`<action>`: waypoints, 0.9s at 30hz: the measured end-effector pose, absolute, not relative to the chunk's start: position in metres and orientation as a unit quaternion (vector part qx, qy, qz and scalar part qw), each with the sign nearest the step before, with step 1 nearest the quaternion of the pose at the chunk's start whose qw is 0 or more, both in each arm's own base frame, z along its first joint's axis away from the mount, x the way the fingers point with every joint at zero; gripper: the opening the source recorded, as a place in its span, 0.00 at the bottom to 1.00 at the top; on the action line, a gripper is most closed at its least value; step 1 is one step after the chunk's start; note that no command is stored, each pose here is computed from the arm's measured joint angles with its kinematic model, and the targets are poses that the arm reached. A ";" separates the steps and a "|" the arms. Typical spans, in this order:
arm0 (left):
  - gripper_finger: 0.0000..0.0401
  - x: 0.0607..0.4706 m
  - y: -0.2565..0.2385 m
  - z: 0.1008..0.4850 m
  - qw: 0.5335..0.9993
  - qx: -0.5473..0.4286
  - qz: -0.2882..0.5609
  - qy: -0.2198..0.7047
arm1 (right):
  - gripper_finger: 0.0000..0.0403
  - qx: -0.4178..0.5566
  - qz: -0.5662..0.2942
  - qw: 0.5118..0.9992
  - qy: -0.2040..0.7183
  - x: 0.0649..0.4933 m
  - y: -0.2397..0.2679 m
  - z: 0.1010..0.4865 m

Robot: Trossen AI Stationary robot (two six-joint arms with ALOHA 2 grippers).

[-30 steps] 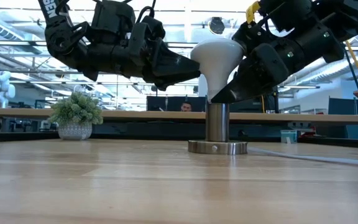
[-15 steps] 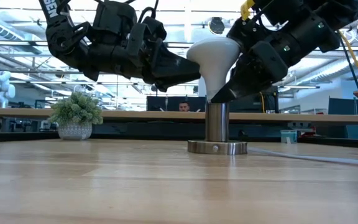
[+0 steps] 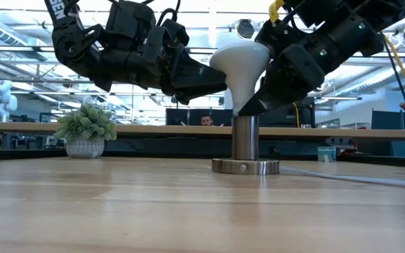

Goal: Screw lightbulb
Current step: Insert the light bulb into the lamp

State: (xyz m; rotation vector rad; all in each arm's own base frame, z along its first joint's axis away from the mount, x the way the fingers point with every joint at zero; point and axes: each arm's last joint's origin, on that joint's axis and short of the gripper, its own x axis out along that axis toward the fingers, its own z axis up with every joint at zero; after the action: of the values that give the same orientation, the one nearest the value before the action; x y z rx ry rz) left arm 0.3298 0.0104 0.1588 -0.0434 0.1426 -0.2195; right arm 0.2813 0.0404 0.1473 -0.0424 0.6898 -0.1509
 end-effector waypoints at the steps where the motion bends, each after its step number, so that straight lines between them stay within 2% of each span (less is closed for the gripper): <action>1: 0.41 0.330 0.010 0.159 0.991 -0.022 -0.110 0.070 | 0.44 -0.020 -0.074 0.937 0.341 0.280 0.041 0.148; 9: 0.41 0.331 0.008 0.163 0.992 -0.019 -0.114 0.053 | 0.44 0.001 -0.079 0.937 0.340 0.271 0.041 0.162; 27: 0.41 0.331 0.004 0.162 0.991 -0.019 -0.119 0.058 | 0.44 0.033 -0.068 0.929 0.362 0.268 0.042 0.159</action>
State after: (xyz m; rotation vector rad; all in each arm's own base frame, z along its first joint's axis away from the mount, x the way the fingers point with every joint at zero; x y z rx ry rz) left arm 0.3306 0.0039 0.1620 -0.0390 0.1166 -0.2396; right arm 0.2680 0.0416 0.1588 0.0675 0.7425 -0.1399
